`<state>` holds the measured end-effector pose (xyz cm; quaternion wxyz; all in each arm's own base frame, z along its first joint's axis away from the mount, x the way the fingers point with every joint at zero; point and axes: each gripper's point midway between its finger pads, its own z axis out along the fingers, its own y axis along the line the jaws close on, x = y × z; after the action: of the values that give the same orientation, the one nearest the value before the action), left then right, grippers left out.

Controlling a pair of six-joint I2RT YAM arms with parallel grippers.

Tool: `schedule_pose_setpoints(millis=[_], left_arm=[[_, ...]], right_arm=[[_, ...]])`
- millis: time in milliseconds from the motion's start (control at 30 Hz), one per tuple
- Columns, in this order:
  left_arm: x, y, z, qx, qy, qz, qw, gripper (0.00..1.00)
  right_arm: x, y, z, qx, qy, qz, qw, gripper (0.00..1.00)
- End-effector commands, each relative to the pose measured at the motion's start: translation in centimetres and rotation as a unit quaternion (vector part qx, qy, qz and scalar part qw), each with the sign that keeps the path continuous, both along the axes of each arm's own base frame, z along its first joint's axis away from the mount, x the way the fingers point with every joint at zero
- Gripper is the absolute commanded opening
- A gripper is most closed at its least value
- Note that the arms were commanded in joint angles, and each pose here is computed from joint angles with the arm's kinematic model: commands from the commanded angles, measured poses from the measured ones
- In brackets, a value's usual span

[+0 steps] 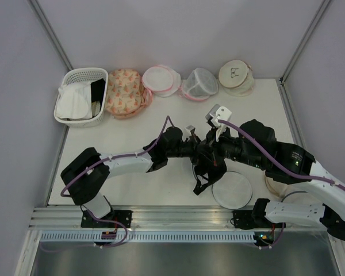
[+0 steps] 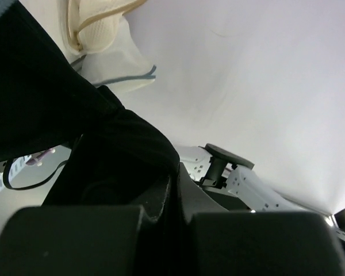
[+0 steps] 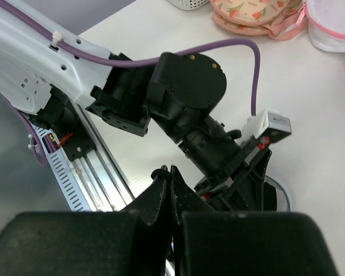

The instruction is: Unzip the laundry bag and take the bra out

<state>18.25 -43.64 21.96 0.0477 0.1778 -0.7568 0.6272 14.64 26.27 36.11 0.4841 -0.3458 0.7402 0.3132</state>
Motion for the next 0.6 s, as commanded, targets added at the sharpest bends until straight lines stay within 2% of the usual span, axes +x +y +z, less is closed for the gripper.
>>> schedule_pose_setpoints(millis=[0,267,433,500,533,567], left_arm=[[-2.1,-1.7,3.3,-0.073,-0.028,-0.067,0.995,0.02],[-1.3,-2.0,3.1,-0.104,-0.042,-0.059,0.992,0.02],[1.3,-1.4,3.0,-0.096,-0.072,-0.034,0.992,0.02],[2.7,-0.9,3.4,-0.098,-0.088,-0.020,0.991,0.02],[3.3,-0.7,3.6,-0.098,-0.094,-0.015,0.991,0.02],[4.3,-0.4,4.4,-0.103,-0.106,-0.010,0.989,0.02]], right_arm=[[0.2,-0.2,1.4,0.016,-0.020,-0.002,1.000,0.01],[0.1,-0.8,1.7,0.021,-0.020,-0.010,1.000,0.00],[0.1,-2.2,2.9,0.036,-0.026,-0.032,0.999,0.01],[0.2,-3.3,3.2,0.037,-0.030,-0.052,0.998,0.24],[0.2,-3.6,3.3,0.038,-0.029,-0.058,0.997,0.46],[0.5,-4.2,3.5,0.038,-0.032,-0.073,0.996,0.54]])
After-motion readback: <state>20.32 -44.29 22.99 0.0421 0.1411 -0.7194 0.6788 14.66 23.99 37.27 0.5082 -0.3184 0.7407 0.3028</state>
